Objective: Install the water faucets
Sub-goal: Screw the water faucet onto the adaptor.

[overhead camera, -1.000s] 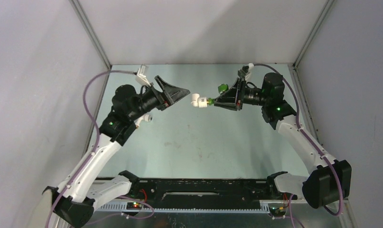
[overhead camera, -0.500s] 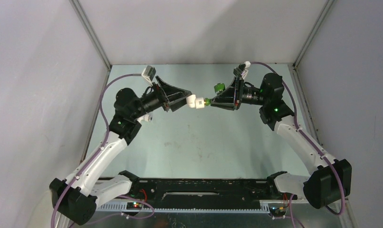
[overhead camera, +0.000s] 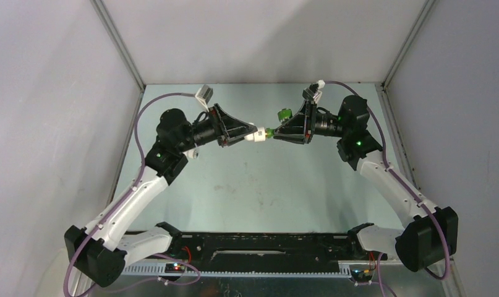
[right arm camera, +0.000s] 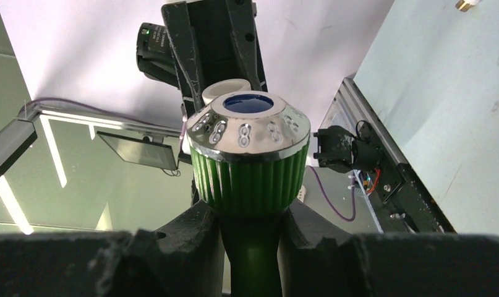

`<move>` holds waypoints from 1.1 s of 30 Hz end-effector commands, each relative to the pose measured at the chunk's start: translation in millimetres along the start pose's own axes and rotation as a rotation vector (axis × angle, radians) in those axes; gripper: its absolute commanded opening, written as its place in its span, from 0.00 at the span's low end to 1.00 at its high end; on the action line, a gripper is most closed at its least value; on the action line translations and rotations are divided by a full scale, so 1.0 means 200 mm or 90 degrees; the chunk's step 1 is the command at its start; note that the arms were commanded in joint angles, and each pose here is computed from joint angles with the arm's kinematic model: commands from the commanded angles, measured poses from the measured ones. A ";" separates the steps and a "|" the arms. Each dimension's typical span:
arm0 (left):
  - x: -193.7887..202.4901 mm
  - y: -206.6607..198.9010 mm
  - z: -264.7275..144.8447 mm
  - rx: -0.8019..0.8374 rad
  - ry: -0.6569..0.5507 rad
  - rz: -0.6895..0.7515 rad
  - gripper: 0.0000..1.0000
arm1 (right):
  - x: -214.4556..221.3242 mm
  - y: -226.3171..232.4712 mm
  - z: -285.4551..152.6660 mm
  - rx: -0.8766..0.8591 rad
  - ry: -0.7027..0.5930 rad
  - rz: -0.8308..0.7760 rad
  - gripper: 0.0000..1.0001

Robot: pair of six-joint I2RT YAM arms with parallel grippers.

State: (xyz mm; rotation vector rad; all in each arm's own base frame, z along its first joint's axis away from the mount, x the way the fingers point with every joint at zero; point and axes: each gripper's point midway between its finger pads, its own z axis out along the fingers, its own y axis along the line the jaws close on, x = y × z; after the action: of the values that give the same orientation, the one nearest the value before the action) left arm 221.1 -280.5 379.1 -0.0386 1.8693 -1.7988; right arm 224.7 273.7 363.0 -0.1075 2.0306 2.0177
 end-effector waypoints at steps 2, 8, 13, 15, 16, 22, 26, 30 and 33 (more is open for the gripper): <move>0.00 -0.14 -0.03 0.015 -0.009 0.135 0.00 | 0.00 0.02 0.01 0.011 0.004 -0.005 0.00; 0.01 -0.14 -0.04 -0.009 0.010 0.274 0.00 | 0.02 0.01 0.02 0.031 0.018 0.010 0.00; 0.02 -0.13 -0.07 -0.020 0.012 0.488 0.00 | 0.03 0.00 0.03 0.034 0.025 0.023 0.00; 0.04 -0.15 -0.09 -0.016 0.012 0.617 0.00 | 0.04 0.01 0.04 0.031 0.033 0.032 0.00; 0.08 -0.17 -0.10 0.003 0.017 0.681 0.00 | 0.05 0.01 0.04 0.029 0.037 0.034 0.00; 0.18 -0.22 -0.16 0.067 0.083 1.092 0.00 | 0.09 0.01 0.06 0.031 0.049 0.046 0.00; 0.19 -0.24 -0.17 0.032 0.117 1.339 0.00 | 0.09 0.01 0.07 0.030 0.051 0.051 0.00; 0.14 -0.26 -0.16 -0.090 0.130 1.560 0.00 | 0.09 0.01 0.08 0.029 0.051 0.052 0.00; 0.13 -0.23 -0.14 -0.194 0.151 1.714 0.00 | 0.09 0.01 0.08 0.031 0.051 0.056 0.00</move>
State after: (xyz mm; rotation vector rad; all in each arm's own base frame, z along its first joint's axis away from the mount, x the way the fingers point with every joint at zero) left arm 162.3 -269.8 381.7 1.5065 0.9057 -0.0667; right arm 191.1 284.5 365.4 -0.2301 2.1399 2.0900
